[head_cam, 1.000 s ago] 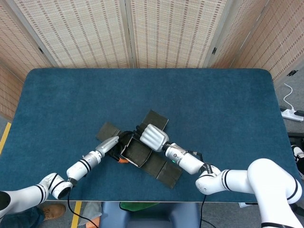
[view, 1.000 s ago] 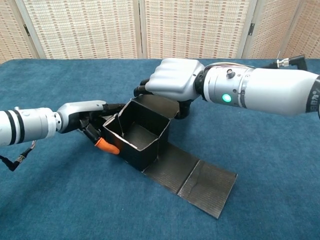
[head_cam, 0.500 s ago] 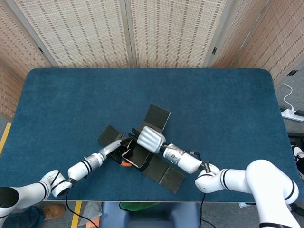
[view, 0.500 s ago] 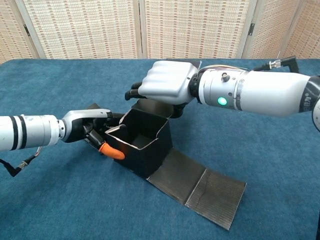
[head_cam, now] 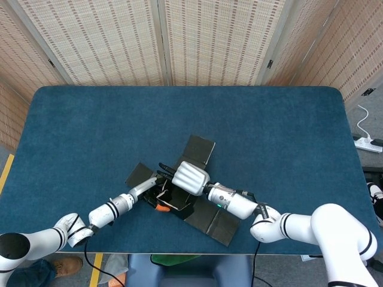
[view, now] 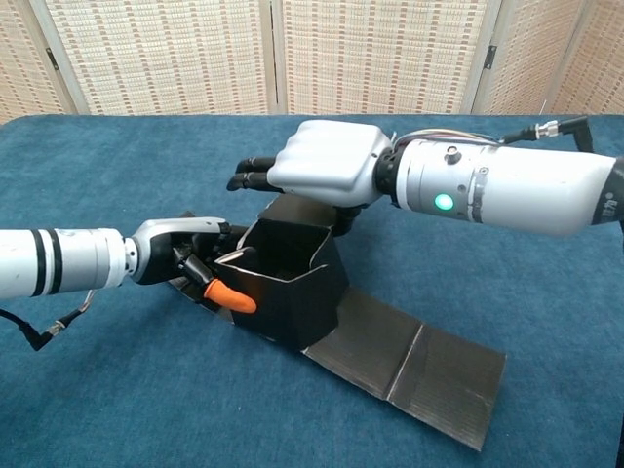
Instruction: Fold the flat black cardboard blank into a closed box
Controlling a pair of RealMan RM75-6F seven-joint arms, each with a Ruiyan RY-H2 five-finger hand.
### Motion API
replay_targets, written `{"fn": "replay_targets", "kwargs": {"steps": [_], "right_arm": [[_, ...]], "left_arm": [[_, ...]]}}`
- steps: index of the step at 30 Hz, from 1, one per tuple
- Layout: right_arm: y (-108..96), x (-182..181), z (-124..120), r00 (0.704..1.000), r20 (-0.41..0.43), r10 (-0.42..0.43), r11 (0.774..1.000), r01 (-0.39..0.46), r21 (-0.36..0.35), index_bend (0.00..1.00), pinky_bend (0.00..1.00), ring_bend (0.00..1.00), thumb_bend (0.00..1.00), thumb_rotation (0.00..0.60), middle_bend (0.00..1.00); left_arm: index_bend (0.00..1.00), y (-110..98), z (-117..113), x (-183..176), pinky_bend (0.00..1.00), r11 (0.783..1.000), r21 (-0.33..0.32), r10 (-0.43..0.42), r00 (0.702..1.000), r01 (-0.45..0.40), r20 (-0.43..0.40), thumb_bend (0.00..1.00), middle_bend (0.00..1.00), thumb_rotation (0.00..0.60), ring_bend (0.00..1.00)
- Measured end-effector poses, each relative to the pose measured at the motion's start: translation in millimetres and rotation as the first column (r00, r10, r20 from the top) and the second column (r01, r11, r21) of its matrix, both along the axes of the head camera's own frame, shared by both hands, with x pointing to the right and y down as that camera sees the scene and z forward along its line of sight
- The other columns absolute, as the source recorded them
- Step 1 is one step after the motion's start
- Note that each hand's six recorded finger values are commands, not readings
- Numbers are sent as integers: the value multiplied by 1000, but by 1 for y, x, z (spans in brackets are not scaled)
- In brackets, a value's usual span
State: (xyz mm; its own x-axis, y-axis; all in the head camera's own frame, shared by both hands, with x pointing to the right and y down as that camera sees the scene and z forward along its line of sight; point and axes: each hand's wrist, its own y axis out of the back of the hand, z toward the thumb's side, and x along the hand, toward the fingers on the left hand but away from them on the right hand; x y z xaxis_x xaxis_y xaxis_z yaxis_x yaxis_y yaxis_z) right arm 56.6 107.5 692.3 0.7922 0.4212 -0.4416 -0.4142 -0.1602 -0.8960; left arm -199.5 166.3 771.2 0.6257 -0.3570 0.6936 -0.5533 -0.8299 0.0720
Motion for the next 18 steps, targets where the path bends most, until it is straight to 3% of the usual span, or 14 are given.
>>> {"fn": "replay_targets", "kwargs": {"steps": [11, 18], "right_arm": [[0, 32, -17, 996, 5, 92, 994, -92, -59, 0, 993, 622, 330, 600, 0], [-3, 62, -57, 967, 140, 215, 975, -204, -86, 0, 993, 622, 331, 600, 0]], "left_arm": [[354, -16, -7, -19, 567, 997, 53, -55, 998, 53, 38, 193, 312, 600, 591], [350, -27, -17, -49, 567, 987, 64, -155, 986, 150, 68, 191, 312, 600, 591]]}}
